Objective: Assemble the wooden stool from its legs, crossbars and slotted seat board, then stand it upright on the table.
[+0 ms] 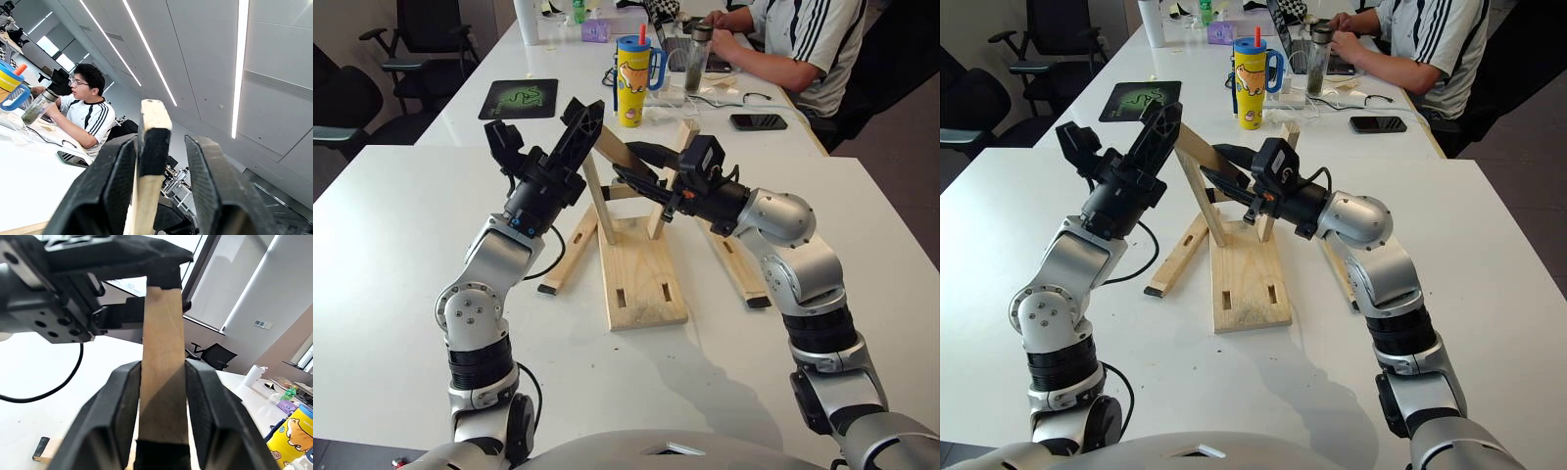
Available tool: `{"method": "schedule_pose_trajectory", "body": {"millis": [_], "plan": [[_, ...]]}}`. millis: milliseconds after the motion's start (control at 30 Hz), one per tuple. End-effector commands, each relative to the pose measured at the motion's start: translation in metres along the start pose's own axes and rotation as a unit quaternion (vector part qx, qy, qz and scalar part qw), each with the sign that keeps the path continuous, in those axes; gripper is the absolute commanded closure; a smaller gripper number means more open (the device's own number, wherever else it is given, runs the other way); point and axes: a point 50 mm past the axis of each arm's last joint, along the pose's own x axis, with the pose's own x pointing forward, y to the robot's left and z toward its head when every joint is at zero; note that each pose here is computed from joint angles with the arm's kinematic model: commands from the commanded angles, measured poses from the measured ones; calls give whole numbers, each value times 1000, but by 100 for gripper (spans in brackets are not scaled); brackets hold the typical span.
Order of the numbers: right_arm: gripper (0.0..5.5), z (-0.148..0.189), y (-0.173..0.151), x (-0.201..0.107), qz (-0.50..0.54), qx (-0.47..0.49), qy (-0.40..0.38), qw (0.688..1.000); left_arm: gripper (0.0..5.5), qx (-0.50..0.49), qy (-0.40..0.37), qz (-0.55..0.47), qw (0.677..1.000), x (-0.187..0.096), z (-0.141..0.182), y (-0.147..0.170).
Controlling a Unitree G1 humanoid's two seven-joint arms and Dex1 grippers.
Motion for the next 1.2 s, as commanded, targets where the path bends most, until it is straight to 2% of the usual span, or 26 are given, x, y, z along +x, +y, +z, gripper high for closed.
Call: {"method": "schedule_pose_trajectory", "body": {"millis": [33, 167, 467, 500, 667, 1000, 1100, 1200], "plan": [[419, 4, 1, 3, 5, -21, -2, 1000, 442, 13, -2, 17, 1000, 4, 2, 4], [419, 3, 1, 3, 6, -29, 2, 1000, 501, 16, -5, 22, 1000, 5, 2, 5], [419, -1, 6, 4, 18, -42, 12, 999, 507, 15, -16, 28, 999, 4, 5, 6], [382, -2, 6, 4, 21, -41, 15, 999, 507, 16, -18, 29, 999, 4, 5, 6], [313, -1, 3, 3, 10, -21, 10, 1000, 507, 31, -29, 44, 998, 1, 12, 10], [305, 9, -44, -17, -123, 142, -39, 981, 507, 135, -49, 93, 985, -38, 63, 26], [305, -8, -55, -33, -202, 172, -16, 964, 507, 180, -13, 135, 974, -48, 60, 43], [305, -18, -61, -52, -283, 176, -4, 943, 507, 201, 23, 163, 966, -51, 42, 63]]}}
